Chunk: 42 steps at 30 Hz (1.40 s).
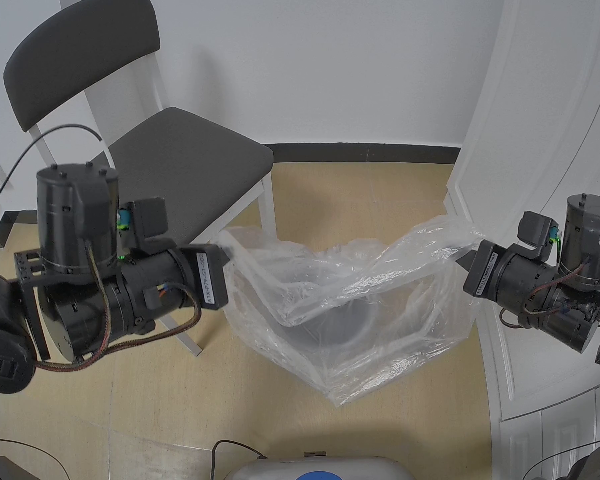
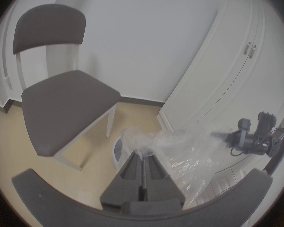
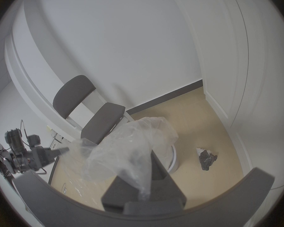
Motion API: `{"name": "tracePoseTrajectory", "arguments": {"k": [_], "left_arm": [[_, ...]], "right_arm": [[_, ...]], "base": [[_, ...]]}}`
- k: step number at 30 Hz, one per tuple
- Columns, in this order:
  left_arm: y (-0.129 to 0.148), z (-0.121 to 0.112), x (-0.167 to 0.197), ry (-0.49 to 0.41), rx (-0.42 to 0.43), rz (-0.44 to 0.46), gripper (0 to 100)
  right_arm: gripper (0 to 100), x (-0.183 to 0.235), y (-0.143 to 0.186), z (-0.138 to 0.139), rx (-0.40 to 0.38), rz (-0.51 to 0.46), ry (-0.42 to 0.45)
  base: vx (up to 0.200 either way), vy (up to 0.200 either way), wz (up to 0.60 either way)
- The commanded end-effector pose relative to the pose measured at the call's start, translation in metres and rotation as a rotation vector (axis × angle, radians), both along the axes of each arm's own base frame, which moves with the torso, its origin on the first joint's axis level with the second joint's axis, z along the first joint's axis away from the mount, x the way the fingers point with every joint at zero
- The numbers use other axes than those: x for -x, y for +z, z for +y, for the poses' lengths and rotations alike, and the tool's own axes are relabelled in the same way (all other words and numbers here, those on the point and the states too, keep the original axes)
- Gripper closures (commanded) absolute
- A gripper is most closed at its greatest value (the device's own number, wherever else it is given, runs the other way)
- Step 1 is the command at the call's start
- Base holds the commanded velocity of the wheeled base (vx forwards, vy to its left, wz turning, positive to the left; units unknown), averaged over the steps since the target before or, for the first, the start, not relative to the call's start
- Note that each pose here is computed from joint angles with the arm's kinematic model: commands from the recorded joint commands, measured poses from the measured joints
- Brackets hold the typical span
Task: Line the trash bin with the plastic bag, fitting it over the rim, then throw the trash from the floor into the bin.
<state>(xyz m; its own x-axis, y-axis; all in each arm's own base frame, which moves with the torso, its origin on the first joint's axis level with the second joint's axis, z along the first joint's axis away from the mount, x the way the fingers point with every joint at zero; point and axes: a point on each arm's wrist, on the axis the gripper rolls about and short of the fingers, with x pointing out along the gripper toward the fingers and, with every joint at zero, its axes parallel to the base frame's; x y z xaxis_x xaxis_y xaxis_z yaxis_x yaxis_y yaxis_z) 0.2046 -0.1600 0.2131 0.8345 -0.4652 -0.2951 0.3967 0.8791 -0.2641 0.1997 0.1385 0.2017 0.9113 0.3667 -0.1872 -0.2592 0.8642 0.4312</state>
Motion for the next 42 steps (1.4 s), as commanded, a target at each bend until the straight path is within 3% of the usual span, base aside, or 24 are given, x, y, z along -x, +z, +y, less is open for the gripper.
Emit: {"name": "tracePoseTrajectory", "arguments": {"k": [1, 17, 28, 42], "left_arm": [[-0.017, 0.001, -0.003, 0.019, -0.015, 0.054, 100], [-0.015, 0.008, -0.005, 0.046, -0.014, 0.047, 100], [-0.010, 0.026, -0.007, 0.097, -0.036, 0.026, 100], [-0.014, 0.029, -0.006, 0.101, -0.063, 0.050, 100]], "right_arm": [[100, 0.004, 0.003, -0.005, -0.004, -0.014, -0.007], [100, 0.004, 0.000, -0.007, 0.019, 0.004, -0.016], [100, 0.000, -0.003, -0.019, 0.084, -0.001, -0.050], [100, 0.000, -0.007, -0.029, 0.156, -0.012, -0.078]], "base": [[0.000, 0.000, 0.00], [0.000, 0.000, 0.00], [0.000, 0.000, 0.00], [0.000, 0.000, 0.00]]}}
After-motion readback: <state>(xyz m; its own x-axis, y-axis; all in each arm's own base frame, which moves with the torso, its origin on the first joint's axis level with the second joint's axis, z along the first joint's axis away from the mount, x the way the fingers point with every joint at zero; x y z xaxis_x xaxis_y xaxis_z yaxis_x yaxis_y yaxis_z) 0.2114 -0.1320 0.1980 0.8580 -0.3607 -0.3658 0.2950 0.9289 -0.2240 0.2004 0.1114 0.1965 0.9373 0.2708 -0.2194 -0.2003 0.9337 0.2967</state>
